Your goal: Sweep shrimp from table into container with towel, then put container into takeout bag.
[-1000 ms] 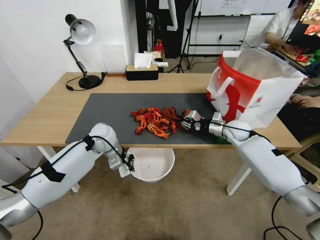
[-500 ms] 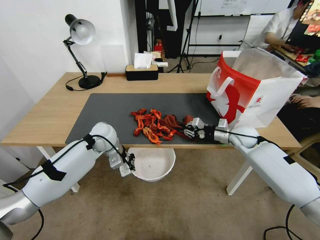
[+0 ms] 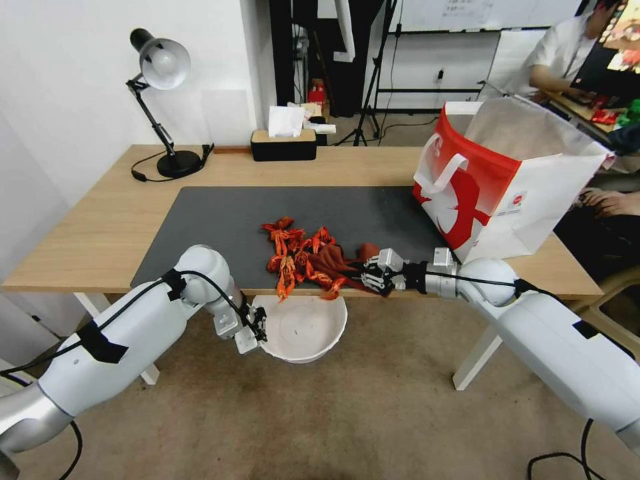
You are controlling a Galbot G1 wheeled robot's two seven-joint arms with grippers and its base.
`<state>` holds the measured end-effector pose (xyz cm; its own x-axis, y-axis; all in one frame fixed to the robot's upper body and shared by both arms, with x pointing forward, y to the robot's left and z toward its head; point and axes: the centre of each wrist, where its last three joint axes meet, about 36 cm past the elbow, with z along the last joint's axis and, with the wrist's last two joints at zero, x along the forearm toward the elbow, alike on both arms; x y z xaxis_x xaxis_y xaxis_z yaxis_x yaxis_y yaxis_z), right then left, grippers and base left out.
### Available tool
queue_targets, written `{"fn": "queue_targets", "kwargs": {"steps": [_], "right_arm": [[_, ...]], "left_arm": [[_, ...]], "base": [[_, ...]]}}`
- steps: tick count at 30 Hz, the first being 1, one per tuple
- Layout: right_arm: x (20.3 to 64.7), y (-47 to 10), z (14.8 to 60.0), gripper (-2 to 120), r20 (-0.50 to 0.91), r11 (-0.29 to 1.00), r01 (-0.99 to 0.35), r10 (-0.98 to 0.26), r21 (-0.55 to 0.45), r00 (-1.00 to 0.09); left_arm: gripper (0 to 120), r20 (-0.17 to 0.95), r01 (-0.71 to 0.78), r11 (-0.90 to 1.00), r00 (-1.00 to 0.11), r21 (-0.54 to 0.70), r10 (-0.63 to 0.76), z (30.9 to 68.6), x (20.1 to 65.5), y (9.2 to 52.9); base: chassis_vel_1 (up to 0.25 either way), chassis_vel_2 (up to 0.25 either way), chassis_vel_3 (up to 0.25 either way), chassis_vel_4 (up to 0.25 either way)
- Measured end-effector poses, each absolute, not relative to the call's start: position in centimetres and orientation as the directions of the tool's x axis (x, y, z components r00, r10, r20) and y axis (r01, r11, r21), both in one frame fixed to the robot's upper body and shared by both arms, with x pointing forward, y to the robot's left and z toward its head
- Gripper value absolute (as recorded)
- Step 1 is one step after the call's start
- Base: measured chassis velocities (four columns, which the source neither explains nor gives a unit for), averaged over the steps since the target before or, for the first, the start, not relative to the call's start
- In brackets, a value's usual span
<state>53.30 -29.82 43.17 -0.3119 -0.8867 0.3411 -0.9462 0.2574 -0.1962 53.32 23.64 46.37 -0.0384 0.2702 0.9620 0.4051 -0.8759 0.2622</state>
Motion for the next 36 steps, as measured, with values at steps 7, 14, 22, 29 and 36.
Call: {"fn": "queue_targets", "kwargs": {"steps": [7,14,22,29,36], "right_arm": [[51.7,-29.6,43.6,7,0.351,0.218,-0.956,-0.895,-0.194,-0.276],[50.4,-29.1,43.4,7,0.361,0.19,-0.966,-0.901,-0.174,-0.242],[48.8,-27.9,43.8,7,0.34,0.159,-0.977,-0.919,-0.139,-0.198],[49.1,-27.3,45.8,7,0.263,0.197,-0.976,-0.941,-0.094,-0.215],[51.9,-27.8,49.7,7,0.168,0.284,-0.954,-0.94,-0.093,-0.296]], "left_arm": [[0,0.961,0.403,-0.876,-0.037,0.264,0.273,46.3,53.2,23.7],[0,0.959,0.401,-0.874,-0.038,0.272,0.281,46.2,53.1,23.5],[0,0.959,0.403,-0.874,-0.038,0.272,0.281,46.2,53.0,23.9],[0,0.959,0.411,-0.871,-0.029,0.268,0.282,45.6,52.6,24.3],[0,0.96,0.421,-0.868,-0.025,0.263,0.279,45.3,52.3,24.9]], "base": [[0.0,0.0,0.0,0.0],[0.0,0.0,0.0,0.0],[0.0,0.0,0.0,0.0],[0.0,0.0,0.0,0.0],[0.0,0.0,0.0,0.0]]}}
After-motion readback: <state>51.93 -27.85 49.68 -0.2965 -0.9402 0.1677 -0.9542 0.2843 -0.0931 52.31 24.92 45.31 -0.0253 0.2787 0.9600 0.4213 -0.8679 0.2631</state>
